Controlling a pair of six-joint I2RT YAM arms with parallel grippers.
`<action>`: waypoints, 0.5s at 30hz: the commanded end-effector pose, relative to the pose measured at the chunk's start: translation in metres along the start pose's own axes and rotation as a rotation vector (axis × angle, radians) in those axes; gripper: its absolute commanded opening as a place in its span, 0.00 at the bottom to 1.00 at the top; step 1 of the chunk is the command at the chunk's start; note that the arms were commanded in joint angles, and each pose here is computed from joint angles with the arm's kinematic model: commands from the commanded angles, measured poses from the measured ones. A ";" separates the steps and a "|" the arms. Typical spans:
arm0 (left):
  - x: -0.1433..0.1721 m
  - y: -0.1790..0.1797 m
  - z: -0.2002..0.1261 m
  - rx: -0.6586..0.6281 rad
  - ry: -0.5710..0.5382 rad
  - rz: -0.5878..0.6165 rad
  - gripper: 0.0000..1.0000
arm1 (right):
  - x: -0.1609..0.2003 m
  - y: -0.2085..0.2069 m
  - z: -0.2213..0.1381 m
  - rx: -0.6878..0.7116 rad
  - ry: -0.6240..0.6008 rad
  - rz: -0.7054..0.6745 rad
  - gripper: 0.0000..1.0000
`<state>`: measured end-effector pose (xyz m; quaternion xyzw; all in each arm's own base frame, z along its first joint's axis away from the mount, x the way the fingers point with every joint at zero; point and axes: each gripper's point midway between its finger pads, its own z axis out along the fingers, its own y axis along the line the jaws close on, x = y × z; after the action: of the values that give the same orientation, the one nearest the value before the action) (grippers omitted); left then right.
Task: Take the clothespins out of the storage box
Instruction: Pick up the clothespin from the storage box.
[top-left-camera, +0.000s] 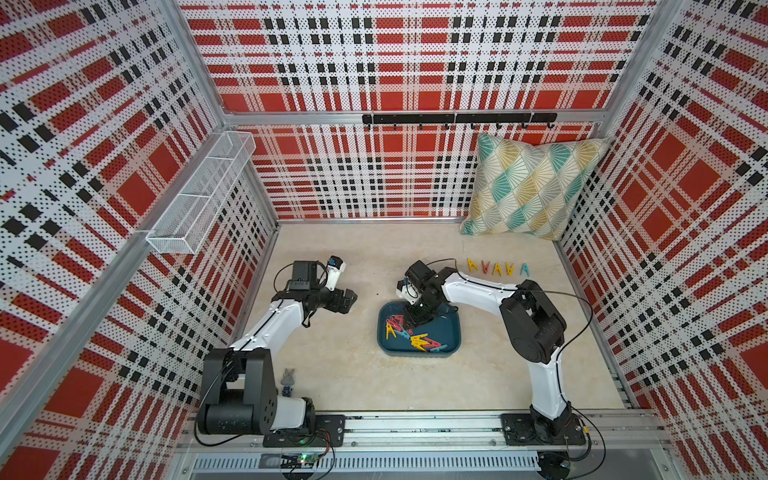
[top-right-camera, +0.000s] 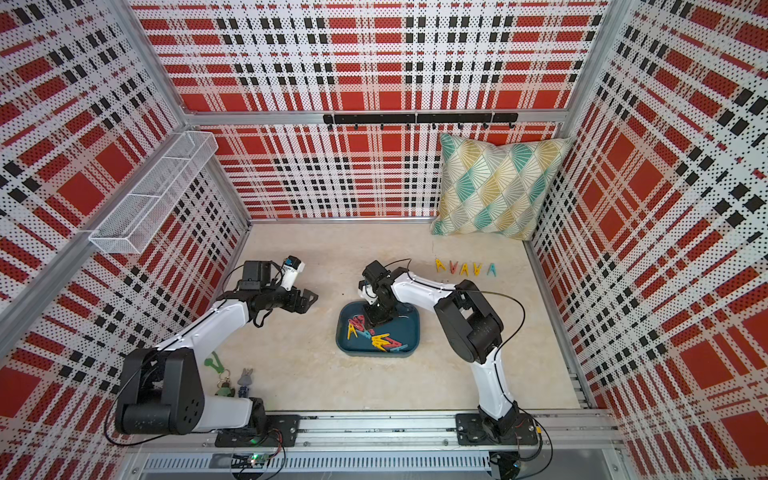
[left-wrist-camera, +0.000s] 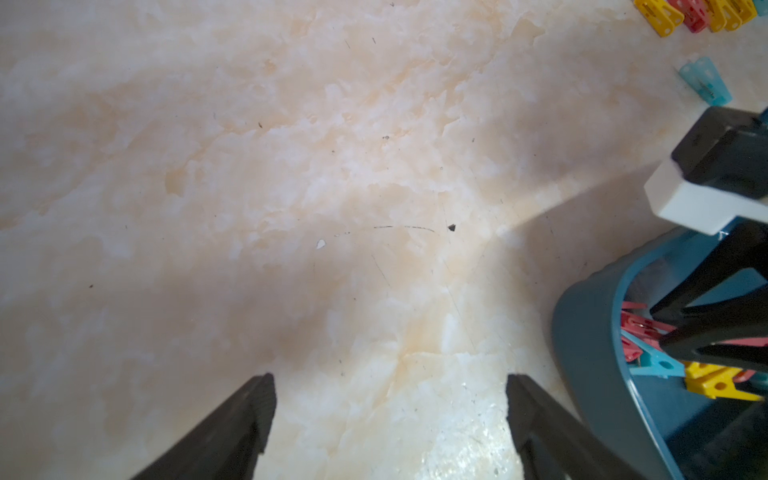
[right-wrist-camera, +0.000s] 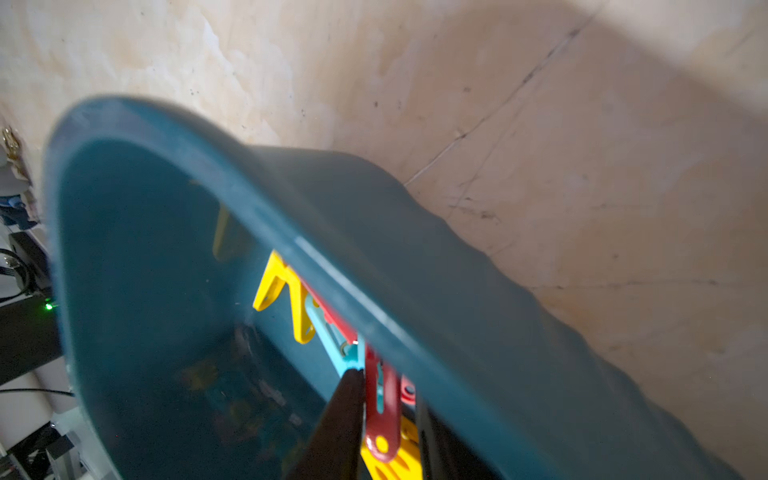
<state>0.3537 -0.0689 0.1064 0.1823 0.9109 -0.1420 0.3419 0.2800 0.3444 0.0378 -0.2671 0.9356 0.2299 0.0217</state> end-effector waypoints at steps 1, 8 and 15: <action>-0.004 0.001 -0.004 0.000 -0.027 0.003 0.92 | 0.003 0.000 0.005 -0.003 0.007 0.003 0.23; -0.004 0.001 -0.005 0.001 -0.025 0.002 0.92 | 0.002 0.004 -0.005 -0.001 -0.012 0.000 0.16; -0.004 0.001 -0.005 0.002 -0.027 0.002 0.92 | 0.001 0.011 -0.020 -0.012 -0.043 -0.004 0.12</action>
<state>0.3537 -0.0689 0.1064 0.1823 0.9108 -0.1422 0.3419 0.2770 0.3409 0.0411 -0.2613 0.9370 0.2305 0.0241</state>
